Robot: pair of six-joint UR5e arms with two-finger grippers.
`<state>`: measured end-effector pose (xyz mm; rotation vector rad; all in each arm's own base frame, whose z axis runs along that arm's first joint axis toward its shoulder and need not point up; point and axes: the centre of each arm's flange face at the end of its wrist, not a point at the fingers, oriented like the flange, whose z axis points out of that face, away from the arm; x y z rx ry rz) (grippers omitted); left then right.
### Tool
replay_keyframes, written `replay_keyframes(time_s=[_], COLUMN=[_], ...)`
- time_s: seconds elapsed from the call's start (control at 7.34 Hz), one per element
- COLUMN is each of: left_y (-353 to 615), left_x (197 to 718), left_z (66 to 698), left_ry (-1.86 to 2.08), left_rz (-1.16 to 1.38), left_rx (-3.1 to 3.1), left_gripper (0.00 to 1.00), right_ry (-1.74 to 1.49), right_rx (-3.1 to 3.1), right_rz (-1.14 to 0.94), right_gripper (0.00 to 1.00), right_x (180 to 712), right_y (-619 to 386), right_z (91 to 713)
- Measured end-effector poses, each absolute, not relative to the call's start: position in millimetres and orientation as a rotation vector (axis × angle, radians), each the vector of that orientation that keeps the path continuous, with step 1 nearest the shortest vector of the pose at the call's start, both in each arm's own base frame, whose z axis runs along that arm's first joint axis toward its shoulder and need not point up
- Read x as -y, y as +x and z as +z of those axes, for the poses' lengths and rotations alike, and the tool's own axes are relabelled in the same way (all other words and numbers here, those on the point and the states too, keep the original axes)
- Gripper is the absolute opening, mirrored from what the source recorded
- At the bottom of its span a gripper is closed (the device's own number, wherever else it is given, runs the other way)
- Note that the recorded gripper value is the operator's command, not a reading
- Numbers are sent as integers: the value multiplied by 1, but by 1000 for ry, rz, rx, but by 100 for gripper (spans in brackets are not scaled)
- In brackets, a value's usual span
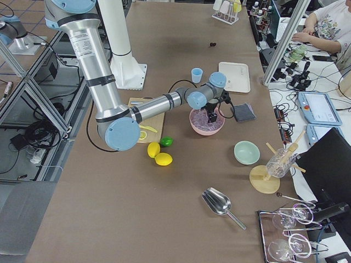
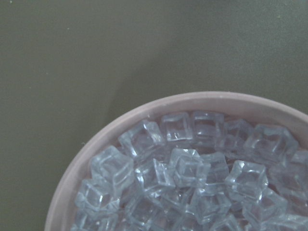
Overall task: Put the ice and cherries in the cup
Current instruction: 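Lower the right gripper into the bowl and grasp a third ice cube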
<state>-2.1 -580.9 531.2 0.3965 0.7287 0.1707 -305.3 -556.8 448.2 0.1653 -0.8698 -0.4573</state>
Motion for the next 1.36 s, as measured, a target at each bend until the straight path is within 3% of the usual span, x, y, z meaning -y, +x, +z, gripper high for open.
replay_keyframes(time_s=[0.68, 0.95, 1.09, 1.23, 1.36], left_y=[-2, -2, -2, -2, -2], left_x=[581, 580, 579, 579, 579], left_z=[531, 531, 531, 531, 532], left_ry=[397, 398, 397, 396, 396], left_rz=[171, 172, 171, 171, 171], left_rx=[-729, -730, -730, -730, -730], left_gripper=[98, 98, 98, 98, 98], right_ry=[151, 153, 155, 158, 163], right_rx=[858, 857, 855, 849, 841], right_rz=[-484, -485, -485, -484, -481], right_gripper=[93, 54, 40, 32, 31], right_x=[540, 540, 541, 541, 541], right_y=[-321, -321, -321, -321, -320], right_z=[457, 457, 456, 457, 458])
